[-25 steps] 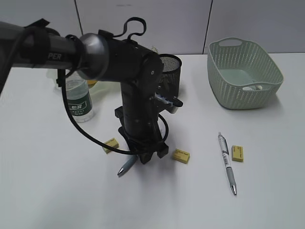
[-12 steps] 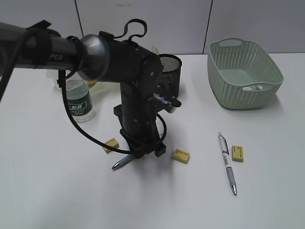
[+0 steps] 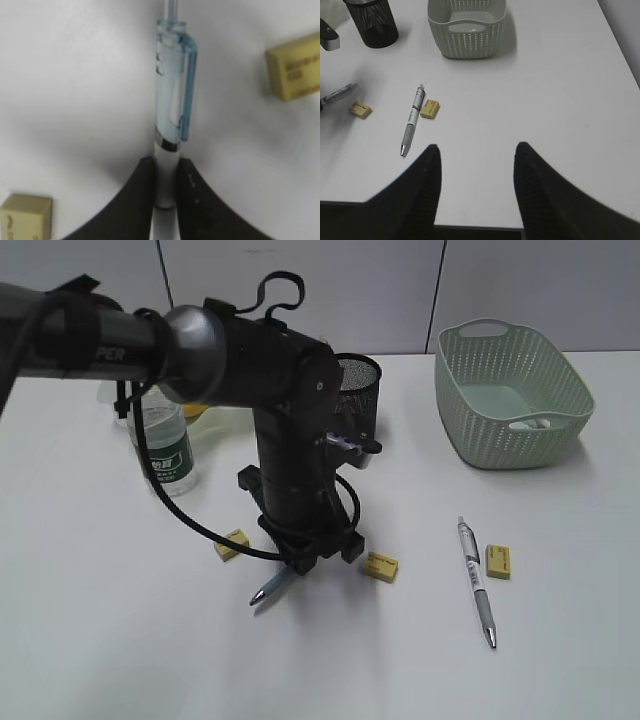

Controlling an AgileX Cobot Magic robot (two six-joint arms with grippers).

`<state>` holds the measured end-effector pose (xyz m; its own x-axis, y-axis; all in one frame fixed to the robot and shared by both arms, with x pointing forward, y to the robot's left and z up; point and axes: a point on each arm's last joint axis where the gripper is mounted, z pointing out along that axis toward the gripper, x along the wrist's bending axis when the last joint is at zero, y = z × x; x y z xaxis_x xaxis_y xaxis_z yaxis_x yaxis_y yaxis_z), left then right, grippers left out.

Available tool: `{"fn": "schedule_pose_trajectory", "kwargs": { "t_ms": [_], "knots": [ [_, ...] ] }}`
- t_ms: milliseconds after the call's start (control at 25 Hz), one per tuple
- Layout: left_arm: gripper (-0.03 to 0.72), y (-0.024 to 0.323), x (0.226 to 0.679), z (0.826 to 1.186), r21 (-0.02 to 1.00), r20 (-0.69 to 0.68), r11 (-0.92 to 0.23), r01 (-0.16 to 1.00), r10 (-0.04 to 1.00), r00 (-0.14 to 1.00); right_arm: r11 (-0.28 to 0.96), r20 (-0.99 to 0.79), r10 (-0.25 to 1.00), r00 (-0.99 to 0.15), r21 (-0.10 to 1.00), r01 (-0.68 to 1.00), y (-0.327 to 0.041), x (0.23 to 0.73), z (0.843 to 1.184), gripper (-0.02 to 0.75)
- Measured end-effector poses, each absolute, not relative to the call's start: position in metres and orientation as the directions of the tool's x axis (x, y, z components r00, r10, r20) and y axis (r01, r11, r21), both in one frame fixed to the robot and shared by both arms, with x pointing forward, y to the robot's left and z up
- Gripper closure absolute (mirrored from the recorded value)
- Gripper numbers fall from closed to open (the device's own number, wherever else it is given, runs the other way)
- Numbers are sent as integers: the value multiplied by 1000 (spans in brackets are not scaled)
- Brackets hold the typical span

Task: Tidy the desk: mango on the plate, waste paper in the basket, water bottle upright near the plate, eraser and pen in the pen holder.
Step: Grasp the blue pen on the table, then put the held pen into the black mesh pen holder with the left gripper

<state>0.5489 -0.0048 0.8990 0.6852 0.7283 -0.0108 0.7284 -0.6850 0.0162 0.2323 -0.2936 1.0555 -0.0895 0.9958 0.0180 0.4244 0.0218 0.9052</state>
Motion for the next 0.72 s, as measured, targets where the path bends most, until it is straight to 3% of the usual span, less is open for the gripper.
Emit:
{"fn": "schedule_pose_trajectory", "kwargs": {
  "t_ms": [400,720],
  "knots": [
    [589,1,542,971,186,-44,-571,800,808,587,22,18,996,-90,905,424,-294,232,1055,353],
    [589,23,520,991,468,-117,-451,760,821,559,22,18,996,-90,905,424,-294,232,1055,353]
  ]
}}
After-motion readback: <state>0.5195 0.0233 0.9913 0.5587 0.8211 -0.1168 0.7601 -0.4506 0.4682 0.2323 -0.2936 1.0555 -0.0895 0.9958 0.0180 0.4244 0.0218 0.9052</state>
